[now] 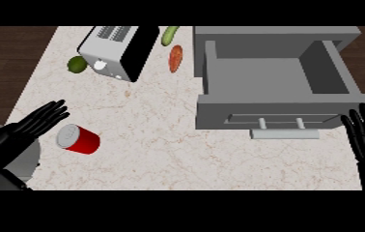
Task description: Pick up the can, place it into the drawer and close the drawer
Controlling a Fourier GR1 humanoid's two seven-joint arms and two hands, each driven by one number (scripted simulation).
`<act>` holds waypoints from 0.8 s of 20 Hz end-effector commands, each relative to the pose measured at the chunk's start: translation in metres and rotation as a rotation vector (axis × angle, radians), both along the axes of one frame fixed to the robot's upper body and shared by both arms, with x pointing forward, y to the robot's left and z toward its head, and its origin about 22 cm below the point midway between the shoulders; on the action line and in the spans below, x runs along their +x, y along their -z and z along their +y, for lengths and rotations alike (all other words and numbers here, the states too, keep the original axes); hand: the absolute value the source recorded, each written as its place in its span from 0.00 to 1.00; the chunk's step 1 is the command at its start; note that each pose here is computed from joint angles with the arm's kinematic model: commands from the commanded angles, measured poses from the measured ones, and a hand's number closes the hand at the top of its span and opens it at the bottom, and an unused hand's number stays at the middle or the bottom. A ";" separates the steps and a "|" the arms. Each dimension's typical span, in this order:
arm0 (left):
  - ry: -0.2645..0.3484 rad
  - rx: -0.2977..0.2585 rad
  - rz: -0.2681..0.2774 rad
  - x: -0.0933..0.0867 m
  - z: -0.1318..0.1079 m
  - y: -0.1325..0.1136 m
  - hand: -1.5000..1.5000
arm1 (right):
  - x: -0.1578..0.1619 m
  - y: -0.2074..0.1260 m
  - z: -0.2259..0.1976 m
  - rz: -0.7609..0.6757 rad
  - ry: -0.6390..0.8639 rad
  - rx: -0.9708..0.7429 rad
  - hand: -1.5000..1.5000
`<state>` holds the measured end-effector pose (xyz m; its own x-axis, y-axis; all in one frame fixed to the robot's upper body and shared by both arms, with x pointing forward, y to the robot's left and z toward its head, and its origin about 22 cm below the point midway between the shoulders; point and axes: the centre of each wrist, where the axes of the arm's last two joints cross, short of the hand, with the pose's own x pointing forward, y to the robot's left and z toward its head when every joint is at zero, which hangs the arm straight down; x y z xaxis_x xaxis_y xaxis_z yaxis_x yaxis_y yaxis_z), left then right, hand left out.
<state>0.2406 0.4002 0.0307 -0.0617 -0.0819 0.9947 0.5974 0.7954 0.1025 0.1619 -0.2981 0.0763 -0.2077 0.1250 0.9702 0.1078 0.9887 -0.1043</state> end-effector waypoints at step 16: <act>-0.001 -0.003 -0.022 0.018 0.032 0.043 0.00 | 0.005 -0.005 0.018 -0.031 -0.010 0.018 0.00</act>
